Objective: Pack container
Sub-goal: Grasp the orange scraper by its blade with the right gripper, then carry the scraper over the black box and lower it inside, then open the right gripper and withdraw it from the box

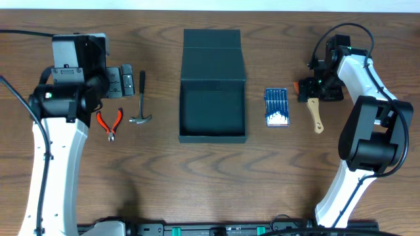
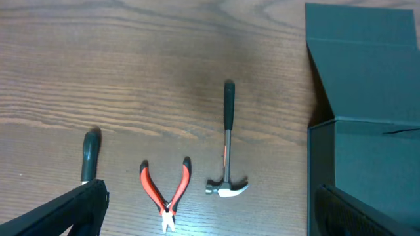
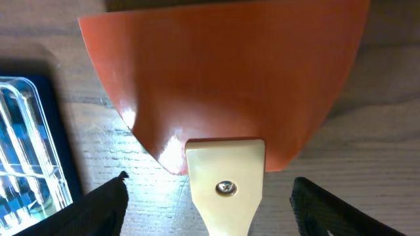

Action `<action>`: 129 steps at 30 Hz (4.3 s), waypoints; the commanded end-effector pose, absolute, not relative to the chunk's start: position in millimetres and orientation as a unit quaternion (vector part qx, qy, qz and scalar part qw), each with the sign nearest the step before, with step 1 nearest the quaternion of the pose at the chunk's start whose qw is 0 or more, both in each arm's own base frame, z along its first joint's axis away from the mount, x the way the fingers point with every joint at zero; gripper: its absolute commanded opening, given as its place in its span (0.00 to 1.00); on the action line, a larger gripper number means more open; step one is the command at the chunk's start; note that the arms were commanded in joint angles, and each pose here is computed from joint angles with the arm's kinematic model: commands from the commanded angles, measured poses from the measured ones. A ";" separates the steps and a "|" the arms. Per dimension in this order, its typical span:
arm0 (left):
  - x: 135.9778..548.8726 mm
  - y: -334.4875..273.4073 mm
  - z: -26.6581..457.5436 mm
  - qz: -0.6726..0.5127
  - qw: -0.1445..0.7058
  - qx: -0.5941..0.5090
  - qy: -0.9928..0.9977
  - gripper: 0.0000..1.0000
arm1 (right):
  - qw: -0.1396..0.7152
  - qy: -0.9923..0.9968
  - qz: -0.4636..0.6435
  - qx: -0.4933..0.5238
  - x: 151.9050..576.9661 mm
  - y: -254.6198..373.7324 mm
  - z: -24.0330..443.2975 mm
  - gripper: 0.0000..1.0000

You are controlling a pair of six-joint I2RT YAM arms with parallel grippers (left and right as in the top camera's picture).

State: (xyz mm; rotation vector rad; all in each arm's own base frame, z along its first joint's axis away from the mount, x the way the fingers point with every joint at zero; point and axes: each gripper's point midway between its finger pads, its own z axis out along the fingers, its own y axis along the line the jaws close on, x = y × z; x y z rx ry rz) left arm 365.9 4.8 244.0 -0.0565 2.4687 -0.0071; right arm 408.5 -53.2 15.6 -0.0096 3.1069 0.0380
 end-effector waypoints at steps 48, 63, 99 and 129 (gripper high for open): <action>356.2 5.4 222.8 -0.002 0.274 -0.017 0.962 0.98 | 0.025 1.000 -0.011 0.004 412.5 -58.3 24.8 0.14; 356.2 5.4 222.8 -0.002 0.274 -0.017 0.962 0.98 | 0.228 0.952 0.047 -0.199 447.4 83.3 204.9 0.01; 352.4 5.3 220.5 -0.002 0.265 -0.017 0.964 0.98 | 0.118 0.630 0.045 -0.767 392.2 261.7 70.5 0.01; 352.4 5.3 220.5 -0.002 0.265 -0.017 0.964 0.98 | 0.300 0.791 0.003 -0.533 408.3 222.6 248.5 0.99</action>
